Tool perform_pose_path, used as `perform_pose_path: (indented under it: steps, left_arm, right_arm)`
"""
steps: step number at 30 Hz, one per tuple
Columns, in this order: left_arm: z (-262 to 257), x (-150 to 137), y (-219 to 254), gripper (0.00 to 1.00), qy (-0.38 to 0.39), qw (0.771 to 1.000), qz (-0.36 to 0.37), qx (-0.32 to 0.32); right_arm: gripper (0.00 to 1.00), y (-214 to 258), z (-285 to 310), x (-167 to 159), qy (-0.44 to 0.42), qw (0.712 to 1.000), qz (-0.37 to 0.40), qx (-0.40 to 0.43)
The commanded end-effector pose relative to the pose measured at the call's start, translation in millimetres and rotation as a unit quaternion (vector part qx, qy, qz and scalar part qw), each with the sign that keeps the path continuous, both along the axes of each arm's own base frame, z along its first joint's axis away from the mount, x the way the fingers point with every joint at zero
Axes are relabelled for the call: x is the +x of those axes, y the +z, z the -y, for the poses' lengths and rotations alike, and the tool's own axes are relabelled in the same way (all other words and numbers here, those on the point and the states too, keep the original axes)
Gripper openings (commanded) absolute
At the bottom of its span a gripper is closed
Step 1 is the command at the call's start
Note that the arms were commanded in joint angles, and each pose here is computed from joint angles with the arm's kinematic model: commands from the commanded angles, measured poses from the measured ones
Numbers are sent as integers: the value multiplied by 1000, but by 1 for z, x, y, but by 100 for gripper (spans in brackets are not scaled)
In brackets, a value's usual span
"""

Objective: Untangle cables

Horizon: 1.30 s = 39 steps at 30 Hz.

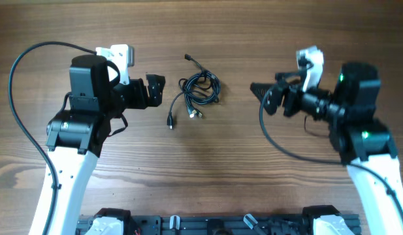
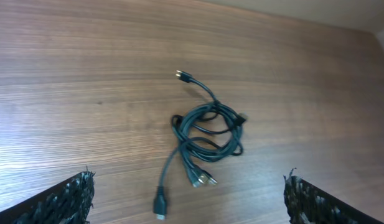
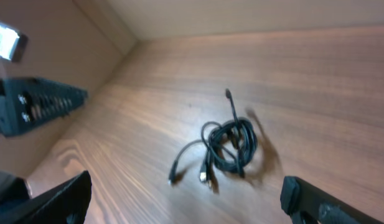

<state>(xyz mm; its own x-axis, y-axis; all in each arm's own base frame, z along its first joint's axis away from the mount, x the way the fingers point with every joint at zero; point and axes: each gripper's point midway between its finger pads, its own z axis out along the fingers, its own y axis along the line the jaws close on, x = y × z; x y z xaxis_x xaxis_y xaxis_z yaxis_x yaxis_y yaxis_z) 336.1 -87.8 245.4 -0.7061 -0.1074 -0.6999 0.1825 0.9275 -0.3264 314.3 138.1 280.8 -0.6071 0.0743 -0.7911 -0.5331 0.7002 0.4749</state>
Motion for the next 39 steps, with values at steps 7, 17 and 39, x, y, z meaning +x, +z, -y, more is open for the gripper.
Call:
perform_pose_path:
  steps: [7, 17, 39]
  left_arm:
    - [23, -15, 3, 100, -36, 997, -37, -63]
    - [-41, 25, -51, 81, 202, 967, -130, -87]
    - [-40, 28, -66, 78, 202, 964, -152, -82]
  right_arm:
    - [100, 24, -10, 24, 29, 1000, 10, 8]
    - [79, -103, -69, 78, -31, 980, -195, 11]
    - [42, -273, -107, 91, -107, 944, -299, -89]
